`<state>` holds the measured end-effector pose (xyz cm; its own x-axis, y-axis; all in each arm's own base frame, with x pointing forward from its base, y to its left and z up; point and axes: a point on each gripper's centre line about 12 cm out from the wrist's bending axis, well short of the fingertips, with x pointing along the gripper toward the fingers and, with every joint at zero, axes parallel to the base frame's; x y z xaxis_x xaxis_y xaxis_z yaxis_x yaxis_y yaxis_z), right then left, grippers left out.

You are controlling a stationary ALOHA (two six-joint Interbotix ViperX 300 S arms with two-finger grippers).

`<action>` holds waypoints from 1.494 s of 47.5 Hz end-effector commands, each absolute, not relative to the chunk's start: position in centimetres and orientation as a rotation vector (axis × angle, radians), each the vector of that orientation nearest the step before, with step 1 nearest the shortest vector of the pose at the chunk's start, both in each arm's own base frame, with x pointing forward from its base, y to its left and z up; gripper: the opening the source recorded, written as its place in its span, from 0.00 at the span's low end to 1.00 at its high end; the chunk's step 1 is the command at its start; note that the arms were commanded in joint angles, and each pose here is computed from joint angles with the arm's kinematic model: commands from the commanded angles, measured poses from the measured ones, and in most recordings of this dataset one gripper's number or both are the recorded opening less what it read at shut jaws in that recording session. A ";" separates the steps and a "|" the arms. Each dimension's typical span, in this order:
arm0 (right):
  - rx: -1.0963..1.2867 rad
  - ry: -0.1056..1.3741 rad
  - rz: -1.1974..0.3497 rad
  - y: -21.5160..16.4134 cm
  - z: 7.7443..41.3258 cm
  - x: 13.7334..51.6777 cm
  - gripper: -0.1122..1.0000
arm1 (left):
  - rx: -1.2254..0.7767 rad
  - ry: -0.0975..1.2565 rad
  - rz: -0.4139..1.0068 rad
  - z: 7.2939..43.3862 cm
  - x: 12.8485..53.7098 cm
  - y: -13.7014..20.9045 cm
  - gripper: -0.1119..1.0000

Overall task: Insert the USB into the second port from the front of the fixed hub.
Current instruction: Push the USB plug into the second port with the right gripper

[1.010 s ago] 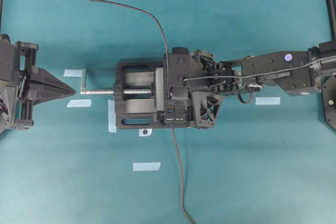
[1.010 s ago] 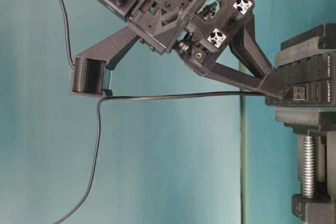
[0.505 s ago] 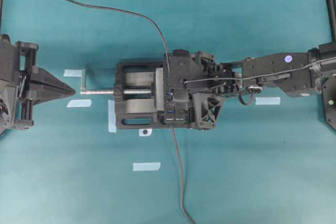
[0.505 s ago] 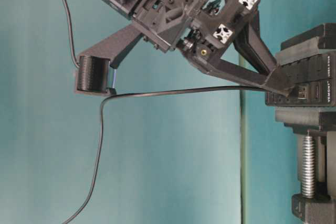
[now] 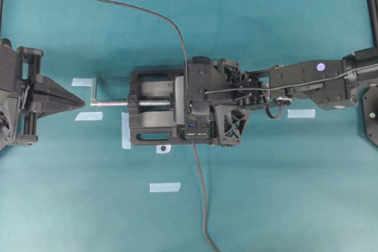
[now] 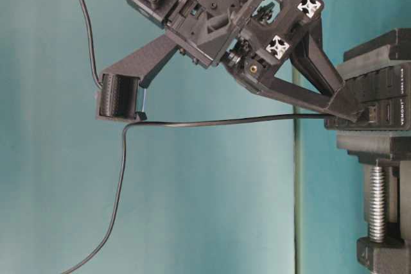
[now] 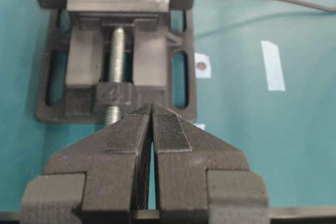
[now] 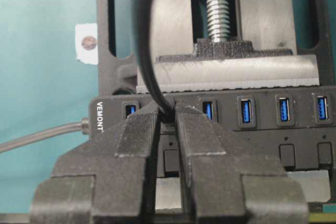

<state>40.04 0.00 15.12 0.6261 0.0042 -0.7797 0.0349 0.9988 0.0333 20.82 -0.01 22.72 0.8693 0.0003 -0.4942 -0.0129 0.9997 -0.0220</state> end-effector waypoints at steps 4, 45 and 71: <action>0.051 0.896 -0.013 0.3 15.4 40.1 0.18 | -0.023 0.500 0.005 23.2 21.1 0.0 0.10; 0.052 0.986 -0.015 0.4 13.9 39.4 0.18 | -0.026 0.500 0.007 23.2 21.1 0.0 0.10; 0.048 0.983 -0.012 0.4 13.8 40.3 0.18 | -0.025 0.497 0.007 23.1 21.0 0.0 0.10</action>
